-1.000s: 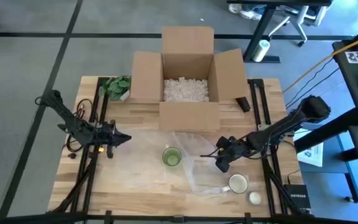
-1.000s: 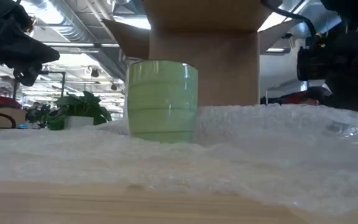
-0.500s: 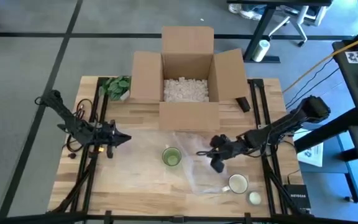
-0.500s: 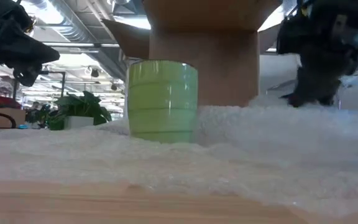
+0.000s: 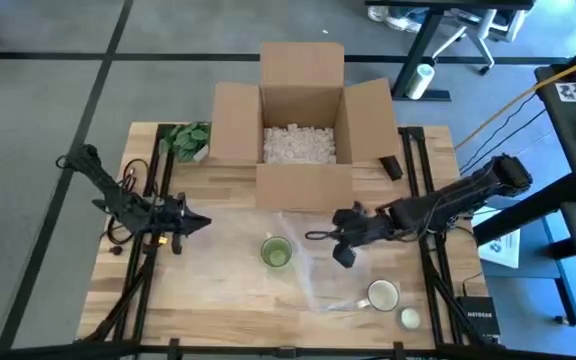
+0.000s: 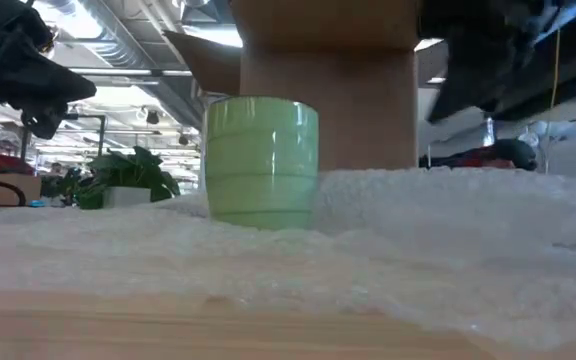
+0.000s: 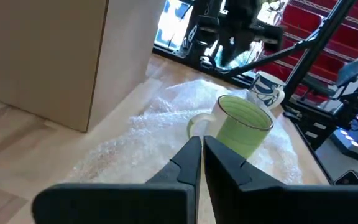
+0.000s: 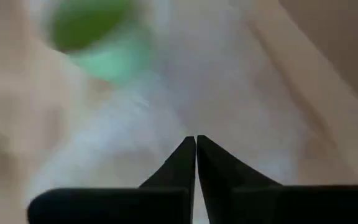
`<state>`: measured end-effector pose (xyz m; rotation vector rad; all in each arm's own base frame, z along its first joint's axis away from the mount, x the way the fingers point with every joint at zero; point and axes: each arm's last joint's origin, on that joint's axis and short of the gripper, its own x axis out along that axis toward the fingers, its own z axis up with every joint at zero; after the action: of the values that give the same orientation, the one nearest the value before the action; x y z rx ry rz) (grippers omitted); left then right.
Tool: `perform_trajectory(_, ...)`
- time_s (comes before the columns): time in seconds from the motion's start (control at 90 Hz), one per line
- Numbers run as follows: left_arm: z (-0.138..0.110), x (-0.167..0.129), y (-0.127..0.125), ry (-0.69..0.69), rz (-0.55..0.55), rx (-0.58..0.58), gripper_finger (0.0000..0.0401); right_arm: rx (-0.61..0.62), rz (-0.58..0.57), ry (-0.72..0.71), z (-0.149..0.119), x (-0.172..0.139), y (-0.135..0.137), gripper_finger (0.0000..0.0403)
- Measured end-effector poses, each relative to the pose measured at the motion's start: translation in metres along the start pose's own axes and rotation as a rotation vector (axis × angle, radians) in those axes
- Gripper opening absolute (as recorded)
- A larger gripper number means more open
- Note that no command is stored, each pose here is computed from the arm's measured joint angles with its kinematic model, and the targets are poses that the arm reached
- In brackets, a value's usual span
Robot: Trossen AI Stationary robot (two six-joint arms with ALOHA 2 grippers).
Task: Wrap mug
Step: Wrap the green mug with bubble wrap
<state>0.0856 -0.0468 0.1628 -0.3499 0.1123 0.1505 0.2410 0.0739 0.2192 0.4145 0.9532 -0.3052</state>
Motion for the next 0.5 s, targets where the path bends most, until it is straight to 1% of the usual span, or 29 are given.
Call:
perform_trajectory(0.044, 0.000, 0.000, 0.000, 0.000, 0.000, -0.002, 0.0000, 0.005, -0.004, 0.028, -0.003, 0.002, -0.002, 0.0001)
perform_trajectory(0.111, 0.000, 0.000, 0.000, 0.001, 0.000, -0.013, 0.0000, 0.005, 0.020, 0.067, -0.007, 0.003, -0.003, 0.0002)
perform_trajectory(0.2, 0.000, 0.000, 0.000, 0.001, 0.001, -0.016, 0.0000, 0.022, 0.043, 0.106, -0.011, 0.005, -0.004, 0.0014)
perform_trajectory(0.289, 0.000, 0.000, 0.000, 0.001, 0.001, -0.017, 0.0000, 0.034, 0.027, 0.122, -0.016, 0.009, -0.007, 0.0039)
perform_trajectory(0.5, 0.000, 0.000, 0.000, 0.003, -0.003, -0.019, 0.0000, 0.071, -0.016, 0.160, -0.033, 0.016, -0.021, 0.0113)
